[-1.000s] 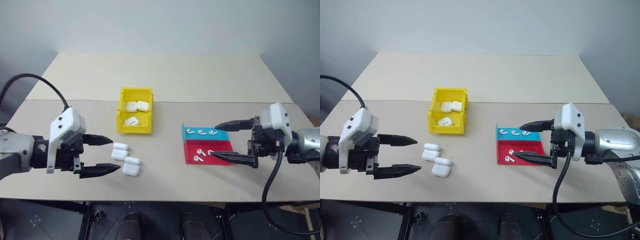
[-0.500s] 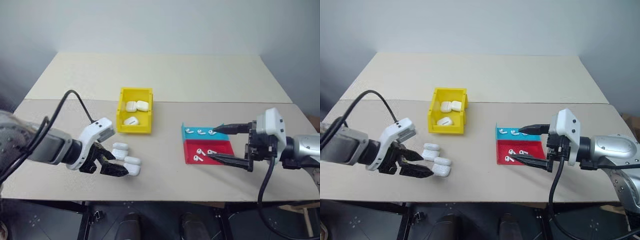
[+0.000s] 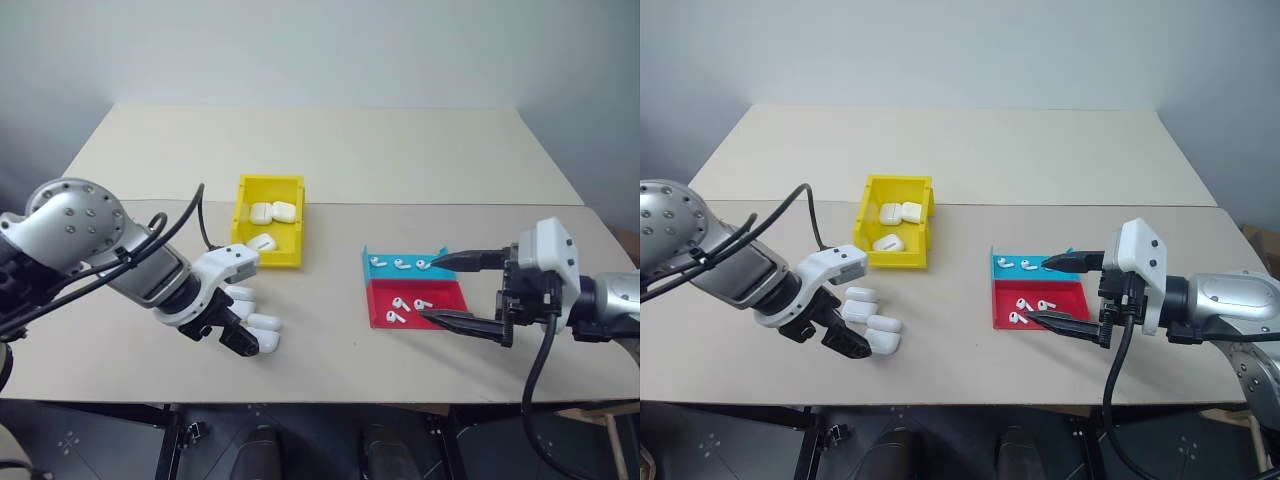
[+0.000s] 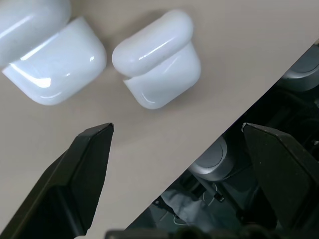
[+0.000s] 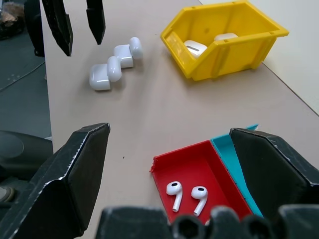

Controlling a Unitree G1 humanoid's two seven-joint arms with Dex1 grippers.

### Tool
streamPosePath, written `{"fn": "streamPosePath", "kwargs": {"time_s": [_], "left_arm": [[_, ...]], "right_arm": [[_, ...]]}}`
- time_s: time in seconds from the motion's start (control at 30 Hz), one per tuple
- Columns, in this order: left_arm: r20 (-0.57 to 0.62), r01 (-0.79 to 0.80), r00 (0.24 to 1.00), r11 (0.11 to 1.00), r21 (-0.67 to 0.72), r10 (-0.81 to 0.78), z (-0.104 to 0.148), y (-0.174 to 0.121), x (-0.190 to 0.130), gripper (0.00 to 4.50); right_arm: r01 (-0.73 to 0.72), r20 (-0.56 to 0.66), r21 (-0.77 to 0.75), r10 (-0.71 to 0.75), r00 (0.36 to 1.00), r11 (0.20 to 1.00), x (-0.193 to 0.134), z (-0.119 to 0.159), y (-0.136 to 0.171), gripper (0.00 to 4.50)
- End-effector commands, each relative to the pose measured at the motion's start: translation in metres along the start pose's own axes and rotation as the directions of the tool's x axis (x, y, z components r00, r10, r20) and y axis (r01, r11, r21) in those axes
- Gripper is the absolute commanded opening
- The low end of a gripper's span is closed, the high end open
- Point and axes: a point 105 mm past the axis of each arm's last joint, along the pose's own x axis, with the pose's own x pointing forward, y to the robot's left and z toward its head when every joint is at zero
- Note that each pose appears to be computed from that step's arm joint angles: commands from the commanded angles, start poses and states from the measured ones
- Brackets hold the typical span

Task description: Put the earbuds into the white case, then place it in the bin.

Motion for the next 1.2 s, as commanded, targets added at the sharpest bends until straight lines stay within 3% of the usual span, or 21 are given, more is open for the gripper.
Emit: {"fn": "streamPosePath", "kwargs": {"time_s": [0.03, 0.6, 0.87, 1.2], "left_arm": [[0.006, -0.023, 1.000, 1.000, -0.020, 0.023, 0.005, 0.004, 0.003, 4.50], [0.001, -0.041, 0.999, 0.998, -0.051, 0.041, 0.009, 0.007, 0.025, 4.50], [0.075, -0.043, 0.996, 0.998, -0.052, 0.047, 0.020, -0.001, 0.045, 4.50], [0.099, -0.056, 0.993, 0.997, -0.052, 0.061, 0.026, 0.000, 0.041, 4.50]], "right_arm": [[0.005, 0.014, -0.030, -0.004, 1.000, 1.000, -0.004, 0.011, 0.003, 4.47], [0.017, 0.037, 0.008, -0.018, 0.999, 1.000, -0.006, 0.010, 0.012, 4.47], [0.020, 0.042, 0.013, -0.021, 0.999, 1.000, -0.008, 0.011, 0.014, 4.47], [0.020, 0.045, 0.009, -0.020, 0.999, 1.000, -0.006, 0.014, 0.015, 4.47]]}}
